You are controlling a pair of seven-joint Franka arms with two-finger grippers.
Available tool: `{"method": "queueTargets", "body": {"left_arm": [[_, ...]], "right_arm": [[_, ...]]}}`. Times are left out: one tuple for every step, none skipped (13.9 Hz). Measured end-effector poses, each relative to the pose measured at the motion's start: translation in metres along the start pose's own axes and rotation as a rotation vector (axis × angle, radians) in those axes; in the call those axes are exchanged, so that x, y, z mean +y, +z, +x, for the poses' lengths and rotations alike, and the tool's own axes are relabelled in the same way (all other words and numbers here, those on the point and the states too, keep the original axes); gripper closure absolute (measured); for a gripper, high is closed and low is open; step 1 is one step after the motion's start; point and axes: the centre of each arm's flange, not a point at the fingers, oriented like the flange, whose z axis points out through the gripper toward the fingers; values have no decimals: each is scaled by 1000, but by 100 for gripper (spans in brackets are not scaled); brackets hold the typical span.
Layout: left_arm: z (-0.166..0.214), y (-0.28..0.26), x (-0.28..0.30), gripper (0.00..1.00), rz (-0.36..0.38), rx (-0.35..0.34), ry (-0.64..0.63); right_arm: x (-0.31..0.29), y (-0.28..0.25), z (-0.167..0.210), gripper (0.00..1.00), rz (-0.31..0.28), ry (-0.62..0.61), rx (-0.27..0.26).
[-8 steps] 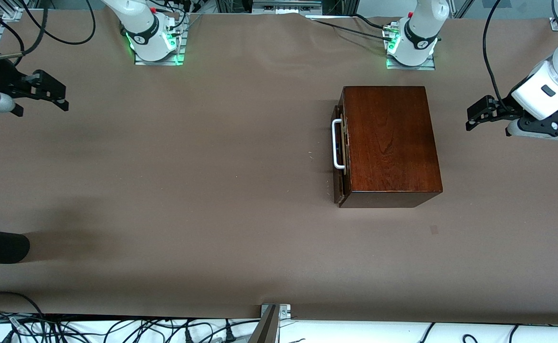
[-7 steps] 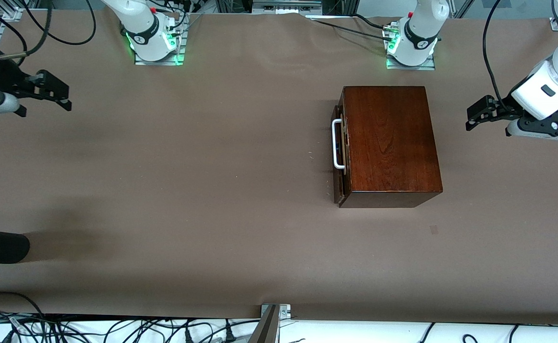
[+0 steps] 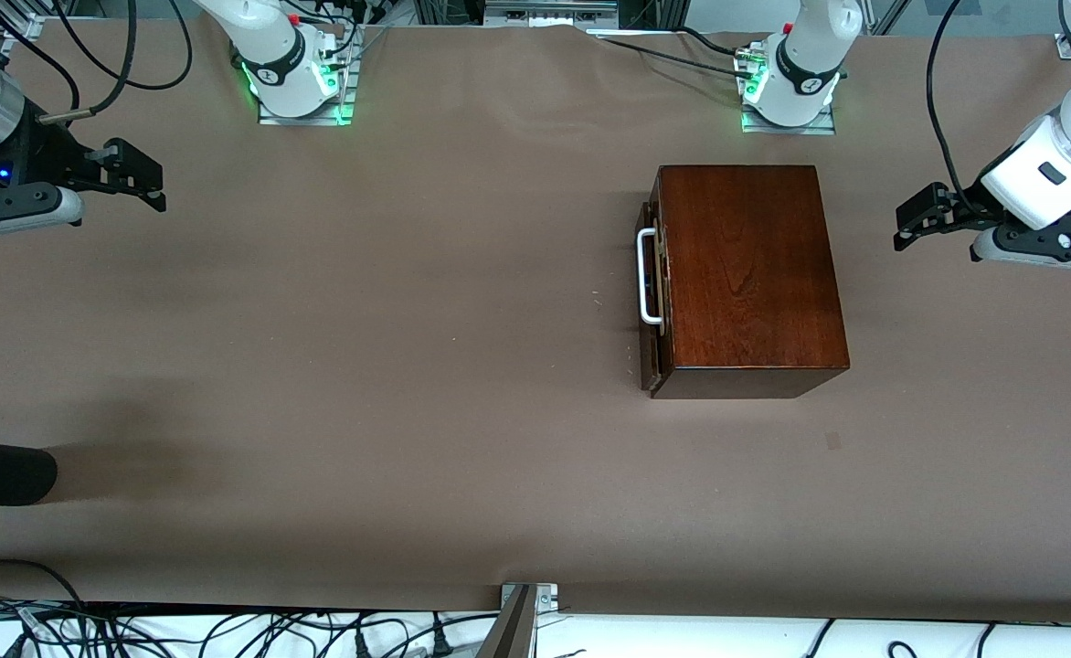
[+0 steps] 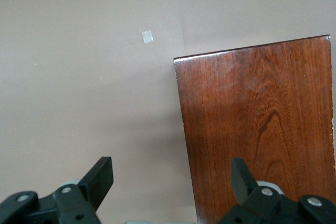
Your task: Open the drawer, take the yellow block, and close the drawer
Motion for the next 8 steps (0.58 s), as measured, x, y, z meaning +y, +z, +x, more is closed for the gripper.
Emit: {"method": "queueTargets", "body": {"left_arm": [[-1,1,0,0,0,-10,0],[-2,2,0,0,-1,-17,0],[-2,2,0,0,-1,-19,0],[-2,2,0,0,-1,-23,0],[-3,4,0,0,-2,-35,0],[-4,6,0,0,-3,-49,0],[-5,7,1,0,-3,-60,1],[-7,8,3,0,-6,-74,4]], "right_arm": [[-1,-2,0,0,0,-1,3],[-2,-4,-1,0,-1,-3,6],[-2,-4,-1,0,-1,-4,7],[-3,-5,-1,0,-1,-5,7],[-4,-4,-1,0,-1,-6,6],[-4,-4,-1,0,-1,-7,6],[-3,-4,-1,0,-1,-6,6],[-3,-5,-1,0,-1,-6,6]]}}
